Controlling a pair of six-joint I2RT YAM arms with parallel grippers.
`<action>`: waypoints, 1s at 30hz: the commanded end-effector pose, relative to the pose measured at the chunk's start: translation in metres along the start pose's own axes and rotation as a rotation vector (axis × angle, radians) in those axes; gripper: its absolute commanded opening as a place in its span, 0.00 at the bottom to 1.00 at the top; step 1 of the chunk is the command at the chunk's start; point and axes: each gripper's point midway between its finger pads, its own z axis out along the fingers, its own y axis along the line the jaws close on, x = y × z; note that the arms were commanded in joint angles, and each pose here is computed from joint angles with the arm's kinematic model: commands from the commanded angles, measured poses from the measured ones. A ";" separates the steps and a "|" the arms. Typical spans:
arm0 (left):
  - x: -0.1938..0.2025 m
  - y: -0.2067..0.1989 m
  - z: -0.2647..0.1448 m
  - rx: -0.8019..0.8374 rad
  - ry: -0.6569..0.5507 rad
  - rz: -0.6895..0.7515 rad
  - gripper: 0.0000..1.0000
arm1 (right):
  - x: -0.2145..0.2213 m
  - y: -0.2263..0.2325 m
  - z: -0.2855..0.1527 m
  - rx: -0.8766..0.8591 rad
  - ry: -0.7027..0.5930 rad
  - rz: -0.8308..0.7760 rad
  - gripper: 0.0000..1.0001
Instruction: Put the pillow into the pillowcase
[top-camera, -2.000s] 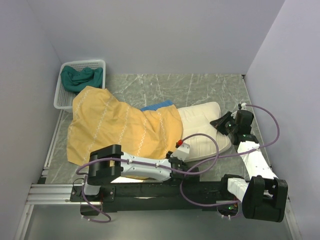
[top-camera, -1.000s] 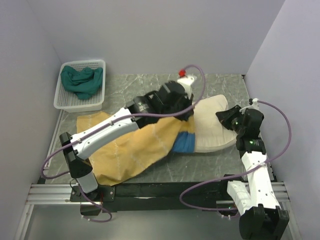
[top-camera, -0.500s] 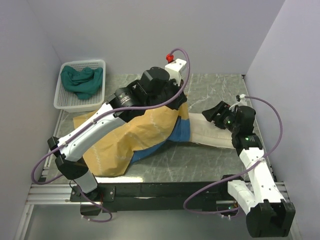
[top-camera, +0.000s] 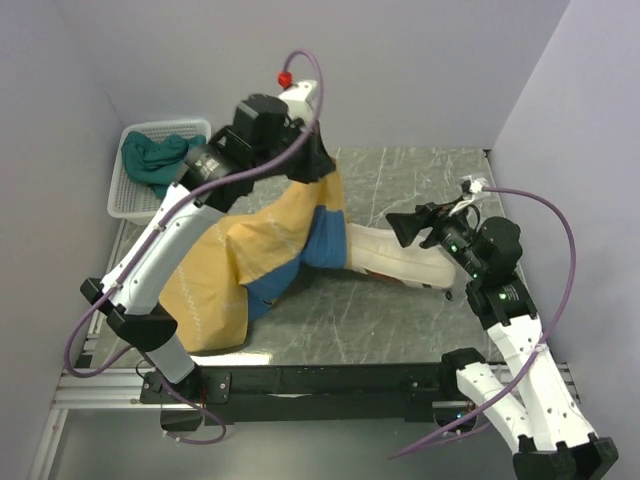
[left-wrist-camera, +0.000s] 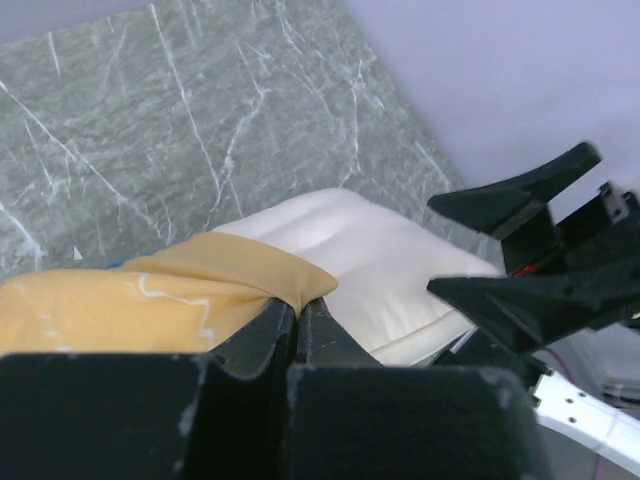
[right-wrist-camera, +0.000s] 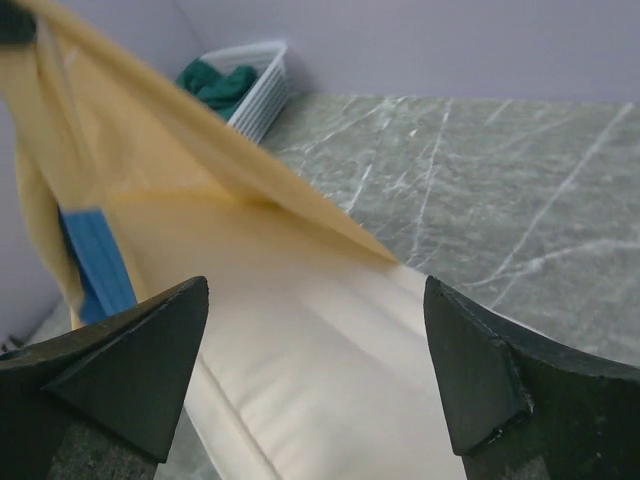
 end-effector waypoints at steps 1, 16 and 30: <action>-0.073 0.001 -0.024 0.132 -0.170 -0.068 0.02 | -0.008 0.034 0.005 -0.154 0.011 -0.167 0.96; -0.075 0.024 -0.011 0.110 -0.149 -0.079 0.02 | 0.022 0.079 0.038 -0.239 0.179 -0.515 1.00; -0.074 0.020 -0.024 0.128 -0.160 -0.066 0.02 | 0.068 0.041 0.071 -0.029 0.377 -0.720 1.00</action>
